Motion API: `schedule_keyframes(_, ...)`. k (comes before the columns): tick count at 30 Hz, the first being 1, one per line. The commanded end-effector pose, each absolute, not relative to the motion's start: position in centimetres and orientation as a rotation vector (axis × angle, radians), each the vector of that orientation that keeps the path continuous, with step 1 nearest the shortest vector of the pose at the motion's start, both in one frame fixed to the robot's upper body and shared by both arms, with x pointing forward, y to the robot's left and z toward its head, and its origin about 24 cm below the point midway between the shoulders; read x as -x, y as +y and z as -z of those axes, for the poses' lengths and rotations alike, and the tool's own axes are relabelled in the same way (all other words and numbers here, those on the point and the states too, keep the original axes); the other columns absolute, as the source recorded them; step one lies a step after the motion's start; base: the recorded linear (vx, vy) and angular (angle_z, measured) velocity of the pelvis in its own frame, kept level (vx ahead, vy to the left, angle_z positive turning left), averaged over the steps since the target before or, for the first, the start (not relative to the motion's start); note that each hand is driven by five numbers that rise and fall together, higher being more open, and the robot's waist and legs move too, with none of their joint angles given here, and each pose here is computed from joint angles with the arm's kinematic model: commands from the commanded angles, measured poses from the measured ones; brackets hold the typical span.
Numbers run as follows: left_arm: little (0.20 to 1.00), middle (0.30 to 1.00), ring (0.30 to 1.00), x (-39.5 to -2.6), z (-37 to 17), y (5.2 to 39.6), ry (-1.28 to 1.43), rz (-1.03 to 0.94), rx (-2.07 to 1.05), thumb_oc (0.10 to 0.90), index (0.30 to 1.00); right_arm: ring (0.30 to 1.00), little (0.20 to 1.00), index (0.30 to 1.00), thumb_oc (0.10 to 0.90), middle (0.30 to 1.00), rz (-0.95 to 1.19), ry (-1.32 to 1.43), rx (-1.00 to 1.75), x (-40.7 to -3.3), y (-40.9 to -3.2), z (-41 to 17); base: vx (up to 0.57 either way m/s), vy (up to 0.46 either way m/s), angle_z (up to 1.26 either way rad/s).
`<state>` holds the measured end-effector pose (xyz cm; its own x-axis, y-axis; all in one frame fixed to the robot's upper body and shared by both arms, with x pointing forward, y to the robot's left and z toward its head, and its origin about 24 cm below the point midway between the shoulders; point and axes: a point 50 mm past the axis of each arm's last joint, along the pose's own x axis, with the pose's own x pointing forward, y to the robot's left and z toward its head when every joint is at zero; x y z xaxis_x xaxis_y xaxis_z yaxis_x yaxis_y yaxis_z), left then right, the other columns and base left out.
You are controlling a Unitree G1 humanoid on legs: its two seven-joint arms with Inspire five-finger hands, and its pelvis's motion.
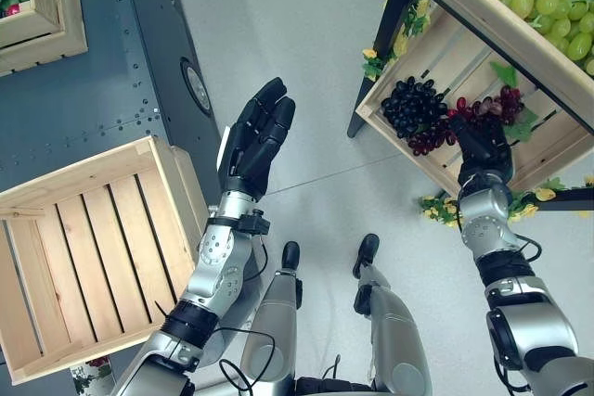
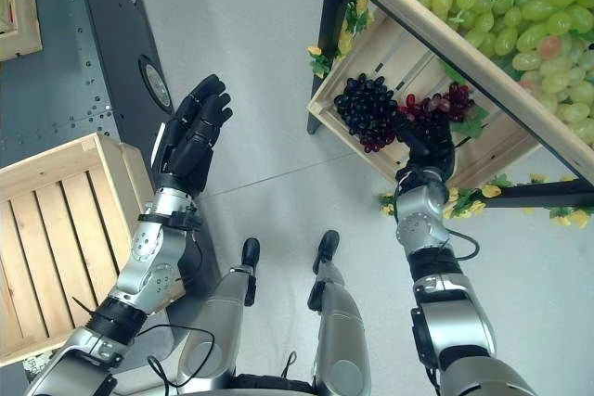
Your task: Pick up the fruits from the basket on one side to the basket on the other side
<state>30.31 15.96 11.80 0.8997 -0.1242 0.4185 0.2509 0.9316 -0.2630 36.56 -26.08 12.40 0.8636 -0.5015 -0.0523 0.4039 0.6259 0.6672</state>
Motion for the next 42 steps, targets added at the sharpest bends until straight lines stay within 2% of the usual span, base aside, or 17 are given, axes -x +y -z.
schedule_keyframes(1, 0.9, 0.9, 0.9, -29.6, -16.9, 14.8, -0.646, 0.315, 0.35, 0.8, 0.9, 0.9, 0.9, 0.9, 0.8, 0.9, 0.531, -0.544, -0.627, -35.7, -29.0, -22.3, 0.0, 0.0, 0.0)
schedule_keyframes(9, 0.9, 0.9, 0.9, -29.4, -16.4, 15.2, -0.627, 0.318, 0.348, 0.8, 0.9, 0.9, 0.9, 0.9, 0.8, 0.9, 0.561, -0.544, -0.506, -35.2, -29.4, -23.2, 0.0, 0.0, 0.0)
schedule_keyframes(12, 0.9, 0.9, 0.9, -29.3, -16.3, 15.5, -0.627, 0.306, 0.357, 0.8, 0.9, 0.9, 0.9, 0.9, 0.8, 0.9, 0.507, -0.487, -0.444, -35.5, -29.1, -22.6, 0.02, 0.041, -0.01)
schedule_keyframes(16, 0.9, 0.9, 0.9, -29.1, -15.7, 15.9, -0.605, 0.279, 0.376, 0.8, 0.9, 0.9, 0.9, 0.9, 0.8, 0.9, 0.364, -0.441, -0.417, -35.5, -27.4, -21.0, 0.05, 0.064, 0.01)
schedule_keyframes(20, 0.9, 0.9, 0.9, -29.0, -14.1, 16.3, -0.507, 0.215, 0.404, 0.8, 0.9, 0.9, 0.9, 0.9, 0.8, 0.9, 0.08, -0.329, -0.366, -35.2, -23.3, -17.3, 0.08, 0.119, 0.0)
schedule_keyframes(25, 0.9, 0.9, 0.9, -28.0, -10.8, 16.8, -0.352, 0.191, 0.394, 0.8, 0.9, 0.9, 0.9, 0.9, 0.8, 0.9, -0.213, -0.227, -0.33, -32.7, -18.8, -12.7, 0.11, 0.155, 0.03)
schedule_keyframes(29, 0.9, 0.9, 0.9, -27.0, -8.4, 17.4, -0.253, 0.162, 0.368, 0.8, 0.9, 0.9, 0.9, 0.9, 0.8, 0.9, -0.36, -0.147, -0.314, -30.8, -17.3, -9.7, 0.09, 0.202, 0.1)
schedule_keyframes(36, 0.9, 0.9, 0.9, -25.2, -4.2, 18.0, -0.053, 0.147, 0.386, 0.8, 0.9, 0.9, 0.9, 0.9, 0.8, 0.9, -0.43, -0.012, -0.379, -27.8, -15.3, -4.9, 0.08, 0.145, 0.2)
schedule_keyframes(42, 0.9, 0.9, 0.9, -24.5, -1.9, 17.9, 0.072, 0.125, 0.442, 0.8, 0.9, 0.9, 0.9, 0.9, 0.8, 0.9, -0.451, 0.121, -0.38, -25.6, -13.7, -1.2, 0.1, -0.127, 0.47)
